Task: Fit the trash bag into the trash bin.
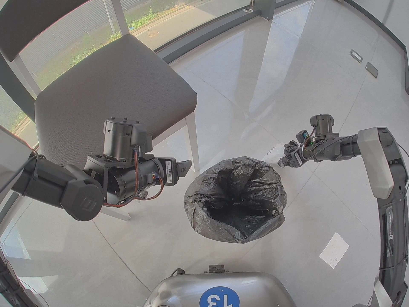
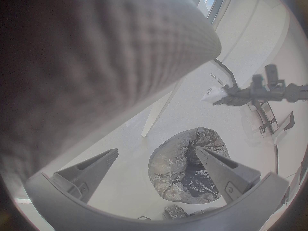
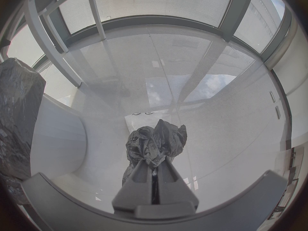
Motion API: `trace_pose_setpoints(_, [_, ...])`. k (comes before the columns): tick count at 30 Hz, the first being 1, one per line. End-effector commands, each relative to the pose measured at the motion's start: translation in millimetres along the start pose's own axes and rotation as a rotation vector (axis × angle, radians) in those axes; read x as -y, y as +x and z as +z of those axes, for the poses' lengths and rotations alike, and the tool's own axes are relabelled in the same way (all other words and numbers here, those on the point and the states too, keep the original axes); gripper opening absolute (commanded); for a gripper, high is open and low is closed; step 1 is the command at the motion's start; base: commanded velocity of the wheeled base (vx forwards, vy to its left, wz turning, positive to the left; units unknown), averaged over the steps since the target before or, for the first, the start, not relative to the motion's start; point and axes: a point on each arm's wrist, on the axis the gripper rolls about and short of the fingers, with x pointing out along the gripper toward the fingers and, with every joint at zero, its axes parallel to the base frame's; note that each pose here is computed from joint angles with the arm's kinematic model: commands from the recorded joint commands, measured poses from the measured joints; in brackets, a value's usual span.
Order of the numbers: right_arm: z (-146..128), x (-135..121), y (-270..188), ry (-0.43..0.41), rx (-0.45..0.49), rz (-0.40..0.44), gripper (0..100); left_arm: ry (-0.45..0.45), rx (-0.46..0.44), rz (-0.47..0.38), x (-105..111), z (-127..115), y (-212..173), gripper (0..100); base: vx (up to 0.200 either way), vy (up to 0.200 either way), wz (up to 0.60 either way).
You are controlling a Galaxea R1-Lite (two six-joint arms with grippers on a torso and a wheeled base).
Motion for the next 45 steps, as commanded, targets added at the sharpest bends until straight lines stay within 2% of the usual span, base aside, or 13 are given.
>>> trace_pose_setpoints(1, [61,26,-90,-0.033,0.149,-0.087,0,-0.004,-0.001,0.013,-1,-1,0,100,0.0,0.0,0.0])
trace_pose_setpoints(4, [81,20,-138,-0.052,0.204,-0.099,0,-0.002,-0.004,0.016,-1,-2,0,100,0.0,0.0,0.0])
trace_pose_setpoints(5, [81,20,-138,-0.052,0.204,-0.099,0,-0.002,-0.004,0.016,-1,-2,0,100,0.0,0.0,0.0])
trace_pose_setpoints(7, [100,3,-189,-0.075,0.272,-0.087,0,0.002,-0.002,0.015,0,-2,0,100,0.0,0.0,0.0])
trace_pose_setpoints(14, [110,-31,-283,-0.11,0.383,-0.048,0,0.026,0.028,0.0,4,5,-10,100,0.0,0.0,0.0])
trace_pose_setpoints(18, [91,-44,-298,-0.11,0.349,-0.014,0,0.037,0.071,-0.069,21,14,-31,100,0.0,0.0,0.0])
trace_pose_setpoints(23, [71,-53,-312,-0.108,0.317,0.006,0,0.061,0.054,-0.187,53,1,-56,100,0.0,0.0,0.0])
trace_pose_setpoints(29, [72,-60,-325,-0.119,0.337,0.024,0,0.045,0.141,-0.215,55,16,-70,100,0.0,0.0,0.0])
trace_pose_setpoints(31, [70,-68,-331,-0.132,0.333,0.054,0,0.027,0.194,-0.205,47,28,-82,100,0.0,0.0,0.0])
trace_pose_setpoints(37, [66,-90,-334,-0.163,0.327,0.141,0,-0.019,0.297,-0.048,-9,53,-80,100,0.0,0.0,0.0])
trace_pose_setpoints(39, [64,-97,-335,-0.174,0.327,0.171,0,-0.01,0.319,-0.01,-23,58,-81,100,0.0,0.0,0.0])
trace_pose_setpoints(40, [61,-105,-334,-0.187,0.319,0.201,0,0.01,0.333,0.038,-39,62,-83,100,0.0,0.0,0.0])
trace_pose_setpoints(45, [51,-128,-332,-0.21,0.284,0.289,0,0.066,0.369,0.124,-65,70,-86,100,0.0,0.0,0.0])
